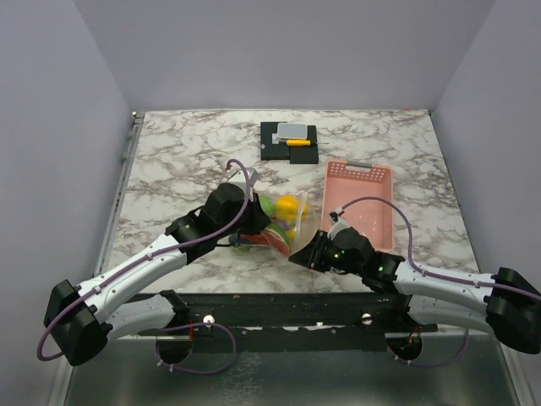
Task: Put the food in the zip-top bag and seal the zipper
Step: Pick up the zipper food storage bag at the center of the board.
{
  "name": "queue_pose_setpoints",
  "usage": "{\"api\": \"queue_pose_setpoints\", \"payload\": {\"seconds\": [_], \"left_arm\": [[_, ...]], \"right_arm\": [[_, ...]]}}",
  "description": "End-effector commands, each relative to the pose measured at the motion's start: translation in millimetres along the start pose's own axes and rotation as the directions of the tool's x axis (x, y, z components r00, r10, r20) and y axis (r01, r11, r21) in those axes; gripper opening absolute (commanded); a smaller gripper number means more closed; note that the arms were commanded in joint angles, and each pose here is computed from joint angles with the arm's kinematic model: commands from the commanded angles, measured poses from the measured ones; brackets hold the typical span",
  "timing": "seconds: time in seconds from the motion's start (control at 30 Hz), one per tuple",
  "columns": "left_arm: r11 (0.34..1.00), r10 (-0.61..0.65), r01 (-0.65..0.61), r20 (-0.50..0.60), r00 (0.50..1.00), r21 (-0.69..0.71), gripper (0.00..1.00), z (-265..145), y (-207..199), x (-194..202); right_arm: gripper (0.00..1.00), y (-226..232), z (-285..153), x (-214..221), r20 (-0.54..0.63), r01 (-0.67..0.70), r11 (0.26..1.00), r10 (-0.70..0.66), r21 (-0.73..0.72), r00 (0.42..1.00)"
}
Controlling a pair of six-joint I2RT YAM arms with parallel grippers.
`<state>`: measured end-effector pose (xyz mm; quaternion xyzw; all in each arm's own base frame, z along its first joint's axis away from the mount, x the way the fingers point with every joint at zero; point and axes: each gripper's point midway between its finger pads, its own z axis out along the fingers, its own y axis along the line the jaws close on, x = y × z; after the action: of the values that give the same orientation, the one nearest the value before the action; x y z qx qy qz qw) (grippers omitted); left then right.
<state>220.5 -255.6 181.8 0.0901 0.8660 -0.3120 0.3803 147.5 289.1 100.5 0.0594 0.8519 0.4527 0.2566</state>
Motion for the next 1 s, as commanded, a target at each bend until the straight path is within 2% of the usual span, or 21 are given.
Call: {"api": "queue_pose_setpoints", "payload": {"seconds": [0.0, 0.1, 0.27, 0.5, 0.7, 0.97], "left_arm": [[0.999, -0.006, 0.006, 0.009, 1.0, 0.031, 0.11, -7, -5, -4], [0.999, -0.01, 0.01, 0.016, 1.0, 0.034, 0.11, -11, -6, -6], [0.999, -0.01, 0.008, 0.05, 0.999, 0.031, 0.12, -25, -8, -16], [1.0, -0.001, 0.001, 0.13, 0.992, 0.006, 0.16, -56, -8, -38], [1.0, 0.006, -0.005, 0.217, 0.976, -0.004, 0.17, -89, -11, -60], [0.997, 0.05, -0.063, 0.254, 0.966, 0.044, 0.24, -121, -27, -77]], "right_arm": [[0.17, 9, 1, -6, 0.035, 0.006, 0.999, -0.004, -0.042, 0.999], [0.02, 15, -1, -10, 0.038, 0.033, 0.999, -0.032, -0.038, 0.999], [0.01, 34, -9, -23, 0.023, 0.163, 0.987, -0.163, 0.002, 0.986], [0.01, 68, -29, -48, -0.021, 0.342, 0.937, -0.342, 0.076, 0.94], [0.01, 87, -40, -65, -0.101, 0.5, 0.856, -0.49, 0.13, 0.866], [0.01, 115, -55, -70, -0.257, 0.677, 0.733, -0.645, 0.059, 0.72]]}}
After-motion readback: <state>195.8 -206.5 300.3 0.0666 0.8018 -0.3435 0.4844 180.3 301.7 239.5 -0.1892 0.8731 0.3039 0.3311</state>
